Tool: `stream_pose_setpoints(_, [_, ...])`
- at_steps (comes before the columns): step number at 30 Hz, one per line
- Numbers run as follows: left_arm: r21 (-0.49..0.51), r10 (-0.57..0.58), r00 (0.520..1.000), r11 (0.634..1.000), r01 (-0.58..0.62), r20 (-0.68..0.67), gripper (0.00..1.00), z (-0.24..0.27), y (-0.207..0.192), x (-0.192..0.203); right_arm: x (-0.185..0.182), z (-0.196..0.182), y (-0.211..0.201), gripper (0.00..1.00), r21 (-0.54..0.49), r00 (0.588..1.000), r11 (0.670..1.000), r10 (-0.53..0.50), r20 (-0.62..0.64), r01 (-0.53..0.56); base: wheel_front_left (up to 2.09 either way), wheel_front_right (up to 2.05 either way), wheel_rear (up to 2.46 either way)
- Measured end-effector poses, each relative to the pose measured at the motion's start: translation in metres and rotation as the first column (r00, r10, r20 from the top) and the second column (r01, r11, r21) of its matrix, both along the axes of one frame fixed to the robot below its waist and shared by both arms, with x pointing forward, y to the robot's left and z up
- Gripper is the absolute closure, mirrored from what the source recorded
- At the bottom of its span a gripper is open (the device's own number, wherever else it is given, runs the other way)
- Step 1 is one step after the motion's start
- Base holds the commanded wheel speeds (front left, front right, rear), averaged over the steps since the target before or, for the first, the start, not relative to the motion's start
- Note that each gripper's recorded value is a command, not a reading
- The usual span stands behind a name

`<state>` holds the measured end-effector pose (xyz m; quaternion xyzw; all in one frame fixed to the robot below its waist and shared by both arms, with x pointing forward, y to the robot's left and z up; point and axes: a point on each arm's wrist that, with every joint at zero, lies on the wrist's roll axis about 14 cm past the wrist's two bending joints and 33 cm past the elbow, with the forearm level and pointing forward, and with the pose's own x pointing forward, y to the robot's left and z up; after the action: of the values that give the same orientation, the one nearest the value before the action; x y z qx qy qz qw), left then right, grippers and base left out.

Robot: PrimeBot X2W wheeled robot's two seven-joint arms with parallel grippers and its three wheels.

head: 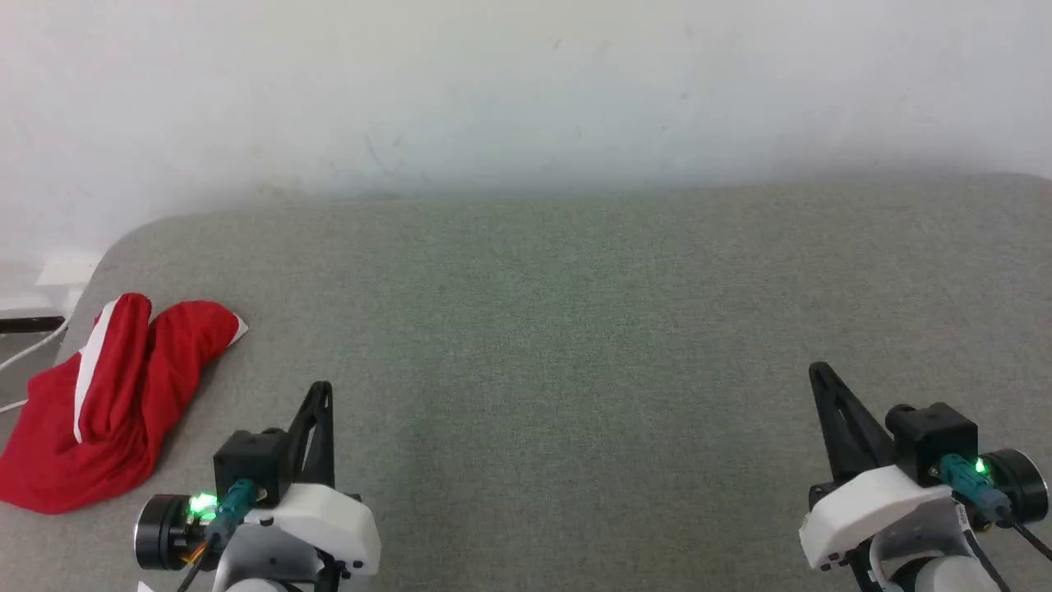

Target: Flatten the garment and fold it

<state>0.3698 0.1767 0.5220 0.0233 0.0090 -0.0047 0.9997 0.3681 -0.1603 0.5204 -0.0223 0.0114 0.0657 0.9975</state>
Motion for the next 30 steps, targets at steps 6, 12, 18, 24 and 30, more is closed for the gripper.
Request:
stream_pose_setpoints(6, [0.000, 0.000, 1.000, 1.000, 0.000, 0.000, 1.00, 0.0000, 0.0000, 0.0000, 0.0000, 0.0000, 0.0000, 1.00, 0.000, 1.000, 1.000, 0.000, 0.000, 0.000, 0.00, 0.00, 0.00])
stream_pose_setpoints(12, [0.000, 0.000, 1.000, 1.000, 0.000, 0.000, 1.00, 0.0000, 0.0000, 0.0000, 0.0000, 0.0000, 0.0000, 1.00, 0.000, 1.000, 1.000, 0.000, 0.000, 0.000, 0.00, 0.00, 0.00])
stream_pose_setpoints(18, [0.000, 0.000, 1.000, 1.000, 0.000, 0.000, 1.00, 0.0000, 0.0000, 0.0000, 0.0000, 0.0000, 0.0000, 1.00, 0.000, 1.000, 1.000, 0.000, 0.000, 0.000, 0.00, 0.00, 0.00])
stream_pose_setpoints(24, [0.000, -0.002, 1.000, 1.000, 0.002, -0.002, 0.00, -0.0008, -0.0005, -0.0001, -0.0004, -0.0013, -0.0001, 0.00, 0.000, 1.000, 1.000, 0.000, -0.004, 0.000, 0.00, 0.00, 0.00])
stream_pose_setpoints(30, [-0.005, -0.005, 1.000, 1.000, 0.005, 0.001, 0.00, -0.0015, -0.0013, -0.0002, -0.0004, -0.0024, -0.0003, 0.00, 0.003, 1.000, 1.000, 0.000, -0.003, 0.000, 0.00, 0.00, 0.00])
